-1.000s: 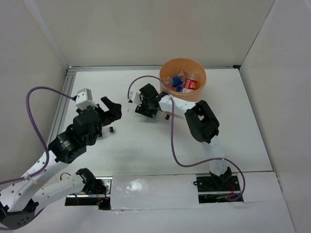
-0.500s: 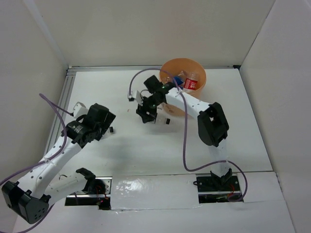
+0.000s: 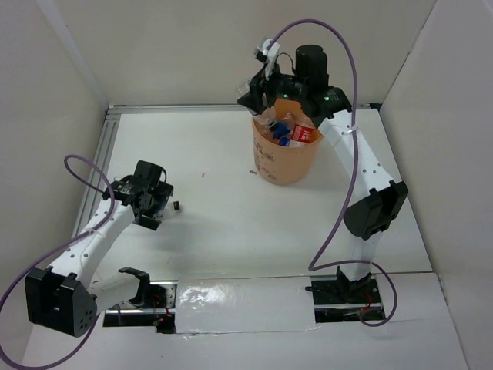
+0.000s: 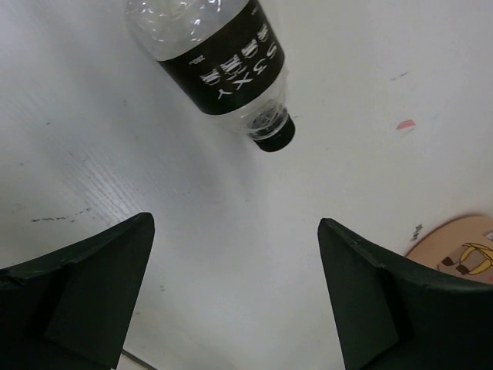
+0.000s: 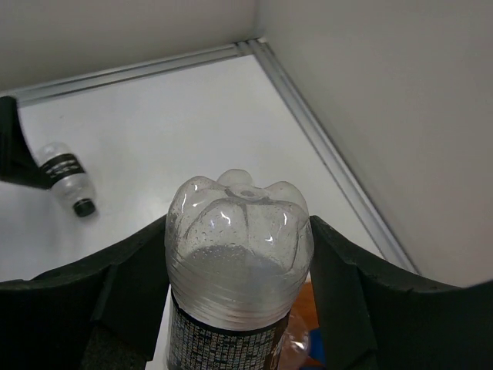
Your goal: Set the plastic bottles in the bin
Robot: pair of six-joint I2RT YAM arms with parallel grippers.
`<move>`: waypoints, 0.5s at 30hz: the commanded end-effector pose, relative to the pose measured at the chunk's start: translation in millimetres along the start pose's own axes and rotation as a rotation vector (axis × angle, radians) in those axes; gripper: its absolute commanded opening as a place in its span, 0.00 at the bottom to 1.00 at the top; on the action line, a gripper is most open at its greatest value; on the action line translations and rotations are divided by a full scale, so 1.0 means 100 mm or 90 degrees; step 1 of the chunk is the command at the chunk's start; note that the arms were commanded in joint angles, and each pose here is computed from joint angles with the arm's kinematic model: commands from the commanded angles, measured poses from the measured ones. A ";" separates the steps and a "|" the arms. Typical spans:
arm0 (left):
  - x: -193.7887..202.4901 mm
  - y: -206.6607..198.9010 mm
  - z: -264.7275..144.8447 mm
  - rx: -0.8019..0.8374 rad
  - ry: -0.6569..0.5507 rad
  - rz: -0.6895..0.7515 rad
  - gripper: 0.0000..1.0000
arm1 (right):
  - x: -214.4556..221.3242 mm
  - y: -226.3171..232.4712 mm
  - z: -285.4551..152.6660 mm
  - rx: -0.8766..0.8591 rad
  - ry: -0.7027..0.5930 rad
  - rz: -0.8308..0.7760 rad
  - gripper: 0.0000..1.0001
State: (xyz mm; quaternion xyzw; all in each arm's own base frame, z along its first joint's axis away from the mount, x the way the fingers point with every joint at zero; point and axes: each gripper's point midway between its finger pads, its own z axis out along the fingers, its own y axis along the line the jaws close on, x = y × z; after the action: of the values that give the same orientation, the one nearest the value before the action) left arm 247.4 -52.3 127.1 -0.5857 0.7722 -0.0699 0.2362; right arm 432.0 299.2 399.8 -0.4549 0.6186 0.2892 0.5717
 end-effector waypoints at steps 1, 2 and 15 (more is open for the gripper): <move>0.04 -0.02 0.06 0.006 0.018 -0.013 1.00 | -0.02 -0.55 -0.21 0.107 -0.019 -0.005 0.39; 0.04 0.04 0.11 -0.008 0.012 -0.009 1.00 | 0.09 -0.71 -0.29 0.114 -0.014 -0.009 0.41; -0.09 0.09 0.61 -0.089 -0.058 0.018 1.00 | 0.66 -0.47 -0.85 0.011 0.020 0.030 1.00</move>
State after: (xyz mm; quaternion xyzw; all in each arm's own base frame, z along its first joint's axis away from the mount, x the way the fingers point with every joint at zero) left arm 257.7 -40.8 76.5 -0.5929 0.7777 -0.0064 0.2088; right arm 478.4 193.3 316.7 -0.4101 0.6909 0.2663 0.5325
